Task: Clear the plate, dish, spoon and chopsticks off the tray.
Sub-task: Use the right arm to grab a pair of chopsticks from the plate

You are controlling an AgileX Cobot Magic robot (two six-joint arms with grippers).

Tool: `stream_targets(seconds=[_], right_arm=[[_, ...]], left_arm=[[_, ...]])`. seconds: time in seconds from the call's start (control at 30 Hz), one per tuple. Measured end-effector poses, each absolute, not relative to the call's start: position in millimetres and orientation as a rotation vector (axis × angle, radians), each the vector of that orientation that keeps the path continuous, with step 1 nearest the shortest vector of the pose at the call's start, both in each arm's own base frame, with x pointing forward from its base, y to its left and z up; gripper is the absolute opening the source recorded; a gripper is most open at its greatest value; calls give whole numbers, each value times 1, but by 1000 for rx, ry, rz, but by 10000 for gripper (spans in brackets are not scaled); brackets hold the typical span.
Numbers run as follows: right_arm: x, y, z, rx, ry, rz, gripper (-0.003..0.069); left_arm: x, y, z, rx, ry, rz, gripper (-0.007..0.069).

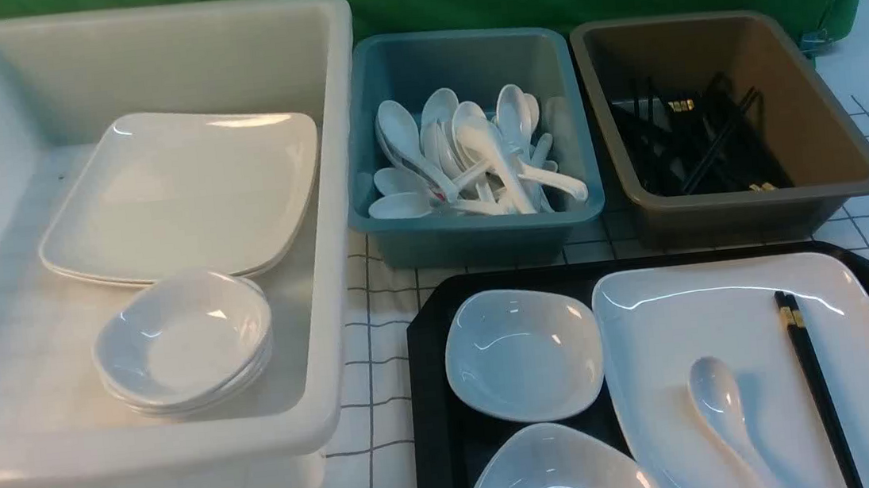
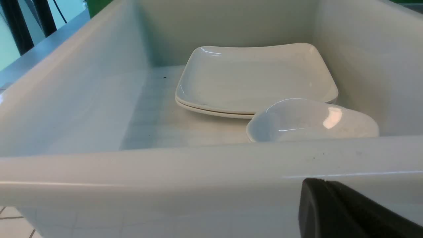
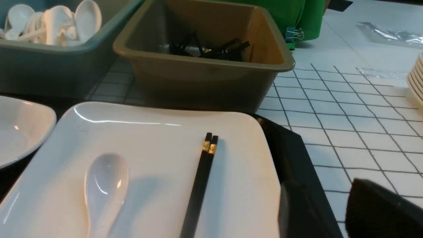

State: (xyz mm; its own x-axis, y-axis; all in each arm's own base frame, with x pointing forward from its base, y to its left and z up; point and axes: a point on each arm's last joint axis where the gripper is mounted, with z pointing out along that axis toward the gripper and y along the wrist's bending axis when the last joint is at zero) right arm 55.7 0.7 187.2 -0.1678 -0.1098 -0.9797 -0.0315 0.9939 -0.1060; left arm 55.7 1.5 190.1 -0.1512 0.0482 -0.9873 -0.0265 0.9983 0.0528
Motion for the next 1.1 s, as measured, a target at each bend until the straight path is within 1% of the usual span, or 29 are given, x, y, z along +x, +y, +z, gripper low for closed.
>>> stream_targets(seconds=[0.73, 0.83, 0.87, 0.9, 0.93, 1.03, 1.07, 1.1], right_arm=[[56, 1, 187, -105, 1739, -69, 242], [56, 1, 187, -105, 1739, -69, 242], [56, 1, 187, -105, 1739, -69, 242], [56, 1, 187, -105, 1739, -69, 242], [56, 1, 187, -105, 1739, -69, 242], [56, 1, 188, -105, 1728, -70, 242], [56, 1, 189, -104, 1716, -70, 242], [56, 1, 189, -104, 1715, -70, 242]], left_arm=[[56, 2, 192, 13, 1705, 64, 5], [56, 1, 197, -60, 1648, -16, 5], [57, 1, 202, -147, 1583, -105, 5], [57, 1, 203, -159, 1573, -118, 5], [57, 2, 209, -243, 1493, -194, 5], [55, 6, 219, -324, 1374, -251, 5], [53, 9, 226, -382, 1279, -292, 5], [53, 9, 225, -389, 1277, -300, 5]])
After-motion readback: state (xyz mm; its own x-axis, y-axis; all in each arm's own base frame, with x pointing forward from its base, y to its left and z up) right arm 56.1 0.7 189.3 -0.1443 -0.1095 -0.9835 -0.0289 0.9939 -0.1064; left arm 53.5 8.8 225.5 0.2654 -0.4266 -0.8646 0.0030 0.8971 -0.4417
